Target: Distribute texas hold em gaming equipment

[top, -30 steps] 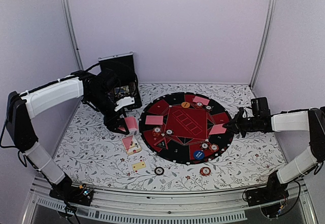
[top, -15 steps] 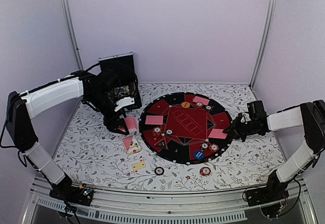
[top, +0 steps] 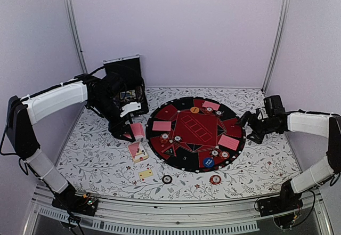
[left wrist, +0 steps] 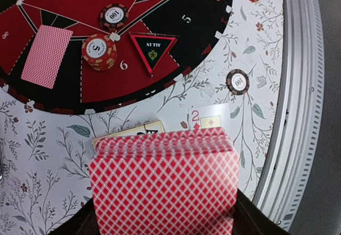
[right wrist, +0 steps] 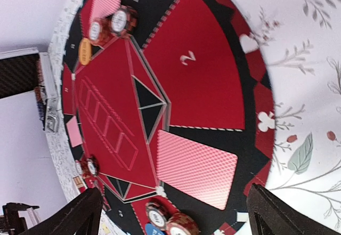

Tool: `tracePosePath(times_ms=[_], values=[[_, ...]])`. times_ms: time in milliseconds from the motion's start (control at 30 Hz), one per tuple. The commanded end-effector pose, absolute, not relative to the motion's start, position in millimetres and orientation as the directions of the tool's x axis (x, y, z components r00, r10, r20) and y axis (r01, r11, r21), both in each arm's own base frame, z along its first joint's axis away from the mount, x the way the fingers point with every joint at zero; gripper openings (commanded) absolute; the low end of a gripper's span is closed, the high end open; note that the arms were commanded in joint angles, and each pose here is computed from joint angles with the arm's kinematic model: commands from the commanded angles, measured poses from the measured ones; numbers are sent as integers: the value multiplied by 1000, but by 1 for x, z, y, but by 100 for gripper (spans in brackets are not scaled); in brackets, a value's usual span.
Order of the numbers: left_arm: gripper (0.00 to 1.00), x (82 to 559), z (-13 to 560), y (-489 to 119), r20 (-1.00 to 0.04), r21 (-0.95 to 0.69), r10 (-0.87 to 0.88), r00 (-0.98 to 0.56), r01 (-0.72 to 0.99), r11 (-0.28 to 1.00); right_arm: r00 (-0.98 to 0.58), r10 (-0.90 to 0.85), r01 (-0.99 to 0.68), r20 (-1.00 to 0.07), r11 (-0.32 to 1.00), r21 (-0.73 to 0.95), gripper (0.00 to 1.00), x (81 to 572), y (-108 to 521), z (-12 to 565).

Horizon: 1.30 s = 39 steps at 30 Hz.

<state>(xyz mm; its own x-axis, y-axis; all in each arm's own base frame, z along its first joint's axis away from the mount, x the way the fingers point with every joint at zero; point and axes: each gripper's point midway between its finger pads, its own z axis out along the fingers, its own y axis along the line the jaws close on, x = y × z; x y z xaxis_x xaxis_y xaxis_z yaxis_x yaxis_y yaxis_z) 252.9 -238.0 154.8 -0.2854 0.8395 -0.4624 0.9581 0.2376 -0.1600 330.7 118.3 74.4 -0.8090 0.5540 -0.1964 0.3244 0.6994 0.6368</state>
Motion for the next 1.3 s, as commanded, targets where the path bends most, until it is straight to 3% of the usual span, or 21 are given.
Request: tracePosePath(times_ms=[0,100,200,333,733,1267], values=[[2,252,169,-246,-504,-146,826,-251,968,205,-780,546,187,-307,671,718,99,347,127,138],[2,252,170,-247,-508,-147,824,-253,967,206,-763,583,162,-281,593,789,99,351,135,164],[2,253,172,-247,-512,-143,822,-251,968,206,-808,520,4,-278,476,879,99,349,169,195],[2,254,173,-248,-515,-141,820,-250,968,207,-851,398,-86,-341,536,840,99,347,229,223],[2,256,176,-248,-518,-132,817,-253,968,215,-954,-61,-294,-292,361,885,93,290,435,212],[2,259,183,-254,-540,-135,801,-258,966,220,-945,-250,-269,-211,222,937,88,263,539,181]])
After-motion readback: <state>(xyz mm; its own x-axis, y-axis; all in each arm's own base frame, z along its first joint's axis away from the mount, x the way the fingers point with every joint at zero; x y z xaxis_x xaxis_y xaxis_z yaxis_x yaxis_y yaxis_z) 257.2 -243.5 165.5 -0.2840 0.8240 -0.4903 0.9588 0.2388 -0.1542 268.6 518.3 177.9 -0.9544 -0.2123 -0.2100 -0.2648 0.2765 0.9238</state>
